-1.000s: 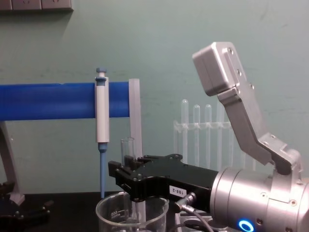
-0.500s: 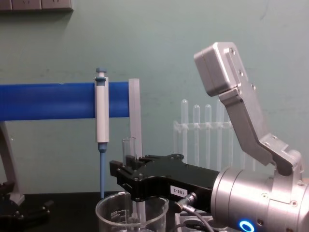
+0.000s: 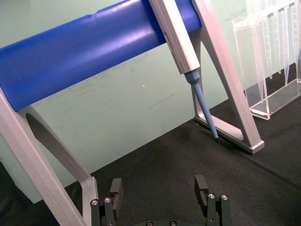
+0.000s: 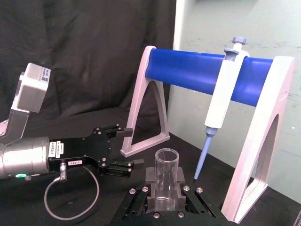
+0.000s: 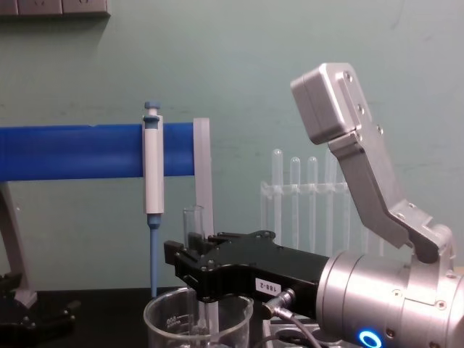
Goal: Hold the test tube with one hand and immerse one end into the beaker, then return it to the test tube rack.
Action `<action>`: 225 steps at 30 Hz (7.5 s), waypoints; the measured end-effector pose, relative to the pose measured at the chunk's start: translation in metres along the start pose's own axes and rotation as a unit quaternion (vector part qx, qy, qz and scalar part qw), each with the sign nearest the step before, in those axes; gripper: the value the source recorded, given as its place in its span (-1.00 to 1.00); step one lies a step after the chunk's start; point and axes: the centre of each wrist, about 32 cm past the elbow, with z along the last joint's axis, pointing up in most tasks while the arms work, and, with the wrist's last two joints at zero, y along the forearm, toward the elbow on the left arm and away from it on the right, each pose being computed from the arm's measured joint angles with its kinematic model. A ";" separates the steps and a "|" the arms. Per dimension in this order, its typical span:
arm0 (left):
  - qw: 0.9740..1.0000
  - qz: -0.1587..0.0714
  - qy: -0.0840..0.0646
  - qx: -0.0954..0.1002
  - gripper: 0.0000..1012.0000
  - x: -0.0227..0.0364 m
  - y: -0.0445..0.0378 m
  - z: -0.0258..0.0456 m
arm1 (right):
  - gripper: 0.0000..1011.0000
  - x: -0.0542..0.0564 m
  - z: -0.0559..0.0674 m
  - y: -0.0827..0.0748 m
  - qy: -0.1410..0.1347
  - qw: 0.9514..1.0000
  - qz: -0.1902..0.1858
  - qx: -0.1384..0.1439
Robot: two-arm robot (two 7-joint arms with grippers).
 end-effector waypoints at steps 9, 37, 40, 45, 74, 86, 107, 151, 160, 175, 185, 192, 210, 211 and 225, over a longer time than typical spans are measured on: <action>1.000 0.000 0.000 0.000 0.98 0.0000 0.0000 0.0000 | -0.55 0.000 0.000 0.000 0.000 1.000 0.000 0.000; 1.000 0.000 0.000 0.000 0.98 0.0000 0.0000 0.0000 | -0.54 0.000 0.000 0.000 0.001 1.000 0.000 0.000; 1.000 0.000 0.000 0.000 0.98 0.0000 0.0000 0.0000 | -0.55 0.000 0.000 0.000 0.001 1.000 0.000 0.000; 1.000 0.000 0.000 0.000 0.98 0.0000 0.0000 0.0000 | -0.54 0.000 0.000 0.000 0.001 1.000 0.000 0.000; 1.000 0.000 0.000 0.000 0.98 0.0000 0.0000 0.0000 | -0.54 0.000 0.000 0.000 0.001 1.000 0.000 0.000; 1.000 0.000 0.000 0.000 0.98 0.0000 0.0000 0.0000 | -0.55 0.000 0.000 0.000 0.001 1.000 0.000 0.000; 1.000 0.000 0.000 0.000 0.98 0.0000 0.0000 0.0000 | -0.54 0.000 0.000 0.000 0.001 1.000 0.000 0.000; 1.000 0.000 0.000 0.000 0.98 0.0000 0.0000 0.0000 | -0.55 0.000 0.000 0.000 0.001 1.000 0.000 0.000; 1.000 0.000 0.000 0.000 0.98 0.0000 0.0000 0.0000 | -0.54 0.000 0.000 0.000 0.001 1.000 0.000 0.000; 1.000 0.000 0.000 0.000 0.98 0.0000 0.0000 0.0000 | -0.55 0.000 0.000 0.000 0.001 1.000 0.000 0.000; 1.000 0.000 0.000 0.000 0.98 0.0000 0.0000 0.0000 | -0.55 0.000 0.000 0.000 0.001 1.000 0.000 0.000; 1.000 0.000 0.000 0.000 0.98 0.0000 0.0000 0.0000 | -0.55 0.000 0.000 0.000 0.001 1.000 0.000 0.000; 1.000 0.000 0.000 0.000 0.98 0.0000 0.0000 0.0000 | -0.55 0.000 0.000 0.000 0.001 1.000 0.000 0.000; 1.000 0.000 0.000 0.000 0.98 0.0000 0.0000 0.0000 | -0.55 0.000 0.000 0.000 0.001 1.000 0.000 0.000; 1.000 0.000 0.000 0.000 0.98 0.0000 0.0000 0.0000 | -0.55 0.000 0.000 0.000 0.001 1.000 0.000 0.000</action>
